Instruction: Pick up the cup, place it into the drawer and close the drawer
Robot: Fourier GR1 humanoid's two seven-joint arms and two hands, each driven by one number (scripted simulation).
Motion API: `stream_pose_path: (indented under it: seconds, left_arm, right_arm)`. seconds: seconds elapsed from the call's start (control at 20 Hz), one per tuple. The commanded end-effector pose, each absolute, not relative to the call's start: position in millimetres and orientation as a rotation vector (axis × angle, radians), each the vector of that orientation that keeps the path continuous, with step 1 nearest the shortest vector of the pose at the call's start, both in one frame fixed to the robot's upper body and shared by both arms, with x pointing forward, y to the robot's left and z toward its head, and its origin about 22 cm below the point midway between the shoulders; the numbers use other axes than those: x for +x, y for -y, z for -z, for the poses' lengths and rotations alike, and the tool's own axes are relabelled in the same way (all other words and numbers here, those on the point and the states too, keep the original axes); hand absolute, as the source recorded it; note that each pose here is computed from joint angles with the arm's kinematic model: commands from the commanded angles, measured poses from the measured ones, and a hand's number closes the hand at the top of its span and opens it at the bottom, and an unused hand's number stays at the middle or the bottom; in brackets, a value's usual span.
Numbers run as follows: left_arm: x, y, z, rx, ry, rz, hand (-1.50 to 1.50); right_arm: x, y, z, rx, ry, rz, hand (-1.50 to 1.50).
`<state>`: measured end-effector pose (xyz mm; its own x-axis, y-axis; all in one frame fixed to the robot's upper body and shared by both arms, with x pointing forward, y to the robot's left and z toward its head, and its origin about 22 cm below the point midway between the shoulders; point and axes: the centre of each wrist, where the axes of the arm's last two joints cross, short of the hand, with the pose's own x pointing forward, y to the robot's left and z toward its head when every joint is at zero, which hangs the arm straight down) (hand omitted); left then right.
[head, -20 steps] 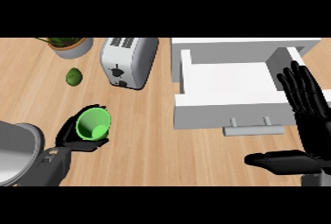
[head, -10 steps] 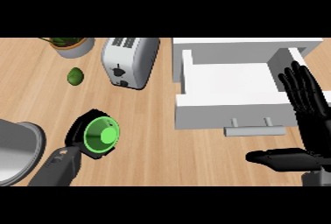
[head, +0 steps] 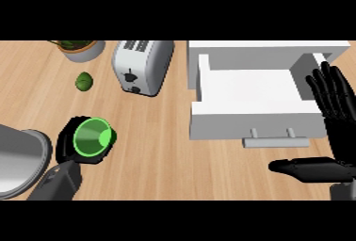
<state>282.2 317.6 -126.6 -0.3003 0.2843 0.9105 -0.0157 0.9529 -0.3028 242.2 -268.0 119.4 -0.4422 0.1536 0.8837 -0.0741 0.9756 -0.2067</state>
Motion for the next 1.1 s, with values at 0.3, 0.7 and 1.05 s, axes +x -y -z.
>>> stream_pose_path:
  seconds: [0.3,0.7,1.05]
  left_arm:
    - [333,-301,78,-0.341,2.091,-0.199,1.5]
    - [381,-228,-7,-0.356,2.177,-0.05,1.5]
    - [398,-152,-82,-0.406,2.16,0.047,1.5]
  right_arm:
    - [242,270,-111,-0.077,1.999,-0.233,-1.5]
    - [226,287,-107,-0.107,1.99,-0.221,-1.5]
    - [231,288,-99,-0.083,1.98,-0.228,-1.5]
